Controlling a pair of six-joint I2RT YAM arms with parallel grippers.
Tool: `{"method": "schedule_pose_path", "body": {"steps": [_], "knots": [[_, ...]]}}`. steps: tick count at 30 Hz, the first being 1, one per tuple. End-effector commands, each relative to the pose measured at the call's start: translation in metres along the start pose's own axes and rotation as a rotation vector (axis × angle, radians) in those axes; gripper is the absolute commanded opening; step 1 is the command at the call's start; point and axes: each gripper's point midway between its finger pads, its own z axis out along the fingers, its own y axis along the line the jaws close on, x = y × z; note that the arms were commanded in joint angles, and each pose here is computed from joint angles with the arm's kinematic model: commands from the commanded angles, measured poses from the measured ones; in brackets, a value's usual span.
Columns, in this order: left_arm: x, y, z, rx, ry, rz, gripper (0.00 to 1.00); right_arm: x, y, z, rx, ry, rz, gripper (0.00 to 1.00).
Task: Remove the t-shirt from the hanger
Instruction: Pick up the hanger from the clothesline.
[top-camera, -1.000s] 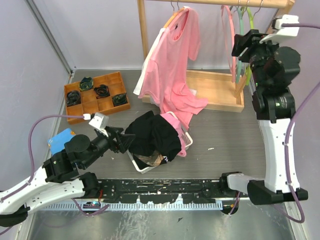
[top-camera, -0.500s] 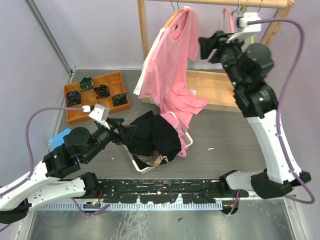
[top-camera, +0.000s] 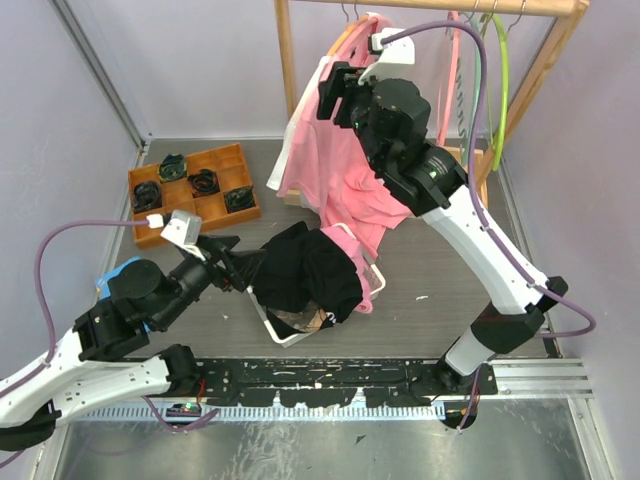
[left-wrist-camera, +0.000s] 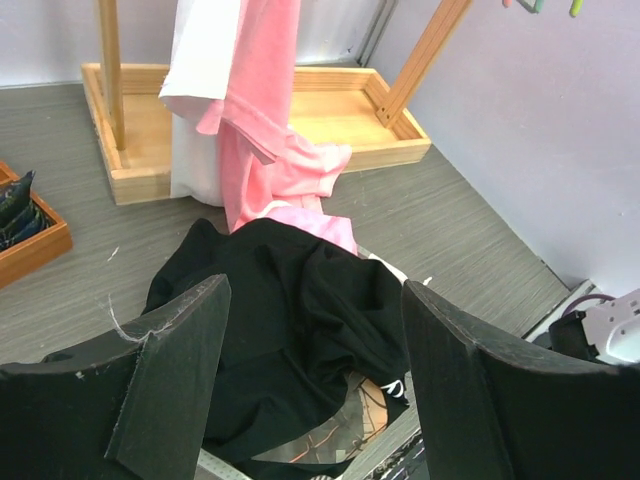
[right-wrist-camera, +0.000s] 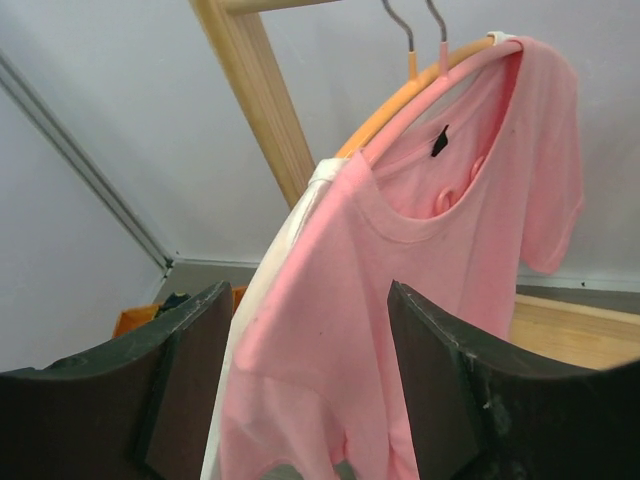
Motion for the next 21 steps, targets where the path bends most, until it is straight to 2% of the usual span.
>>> {"method": "schedule_pose_path", "body": {"steps": [1,21], "knots": [[-0.006,0.004,-0.008,-0.002,-0.029,-0.02,0.76,-0.029,-0.013,0.001,0.114,-0.075,0.139,0.7],[-0.016,0.02,-0.035,-0.015,-0.08,-0.031,0.79,0.007,-0.004,0.038,0.175,0.0,0.143,0.71]]}}
